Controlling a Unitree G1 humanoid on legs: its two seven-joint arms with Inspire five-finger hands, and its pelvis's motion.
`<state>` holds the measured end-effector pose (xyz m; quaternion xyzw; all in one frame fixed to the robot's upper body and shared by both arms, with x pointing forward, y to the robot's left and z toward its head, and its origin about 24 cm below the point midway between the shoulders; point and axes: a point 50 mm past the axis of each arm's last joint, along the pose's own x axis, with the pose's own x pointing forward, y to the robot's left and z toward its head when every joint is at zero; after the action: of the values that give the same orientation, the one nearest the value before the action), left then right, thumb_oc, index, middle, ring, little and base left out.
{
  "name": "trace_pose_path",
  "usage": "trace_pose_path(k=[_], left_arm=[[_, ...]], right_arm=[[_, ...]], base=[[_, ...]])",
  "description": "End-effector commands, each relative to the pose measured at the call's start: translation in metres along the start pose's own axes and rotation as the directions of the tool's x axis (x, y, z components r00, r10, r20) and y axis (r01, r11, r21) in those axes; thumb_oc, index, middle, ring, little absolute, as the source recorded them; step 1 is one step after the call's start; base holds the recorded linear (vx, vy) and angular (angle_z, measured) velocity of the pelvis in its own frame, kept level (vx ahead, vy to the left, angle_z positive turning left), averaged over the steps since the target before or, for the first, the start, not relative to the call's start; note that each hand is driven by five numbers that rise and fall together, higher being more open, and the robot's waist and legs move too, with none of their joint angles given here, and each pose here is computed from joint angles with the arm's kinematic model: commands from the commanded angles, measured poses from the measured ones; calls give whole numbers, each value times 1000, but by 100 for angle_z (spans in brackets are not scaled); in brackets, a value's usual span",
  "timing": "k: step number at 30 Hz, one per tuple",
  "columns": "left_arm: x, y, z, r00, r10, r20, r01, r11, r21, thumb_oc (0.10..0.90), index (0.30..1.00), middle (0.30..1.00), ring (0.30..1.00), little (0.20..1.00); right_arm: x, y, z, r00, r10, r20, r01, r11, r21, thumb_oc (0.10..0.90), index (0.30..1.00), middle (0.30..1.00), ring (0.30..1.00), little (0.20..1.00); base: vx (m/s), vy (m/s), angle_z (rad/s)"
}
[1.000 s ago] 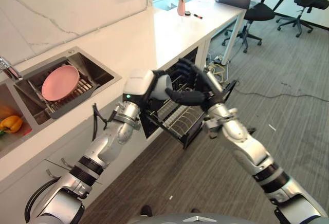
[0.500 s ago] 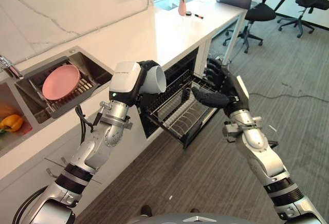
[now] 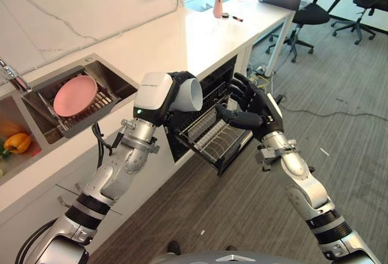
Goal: Place the dishes in the dishwasher.
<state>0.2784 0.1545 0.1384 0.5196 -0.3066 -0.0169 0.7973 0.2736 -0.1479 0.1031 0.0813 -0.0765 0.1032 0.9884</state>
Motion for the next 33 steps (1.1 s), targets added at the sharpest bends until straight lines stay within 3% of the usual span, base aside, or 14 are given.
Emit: trace_pose_path(k=[1,14,24,33], left_arm=[[41,30,27,969,143,202,-143,990,-13,400,300,300,300,300],[41,23,41,961,118,251,-105,992,-66,400,300,300,300,300],[39,35,63,922,156,354,-127,987,-103,400,300,300,300,300],[39,35,96,865,166,473,-64,973,-224,400,300,300,300,300]], right_arm=[[22,15,71,939,99,328,-109,994,12,800,900,900,900,900],[24,28,70,936,143,322,-162,986,33,800,900,900,900,900],[23,26,53,963,163,215,-177,983,48,800,900,900,900,900],[33,35,43,970,189,155,-209,970,125,800,900,900,900,900]], base=[[0,0,0],[0,0,0],[0,0,0],[0,0,0]])
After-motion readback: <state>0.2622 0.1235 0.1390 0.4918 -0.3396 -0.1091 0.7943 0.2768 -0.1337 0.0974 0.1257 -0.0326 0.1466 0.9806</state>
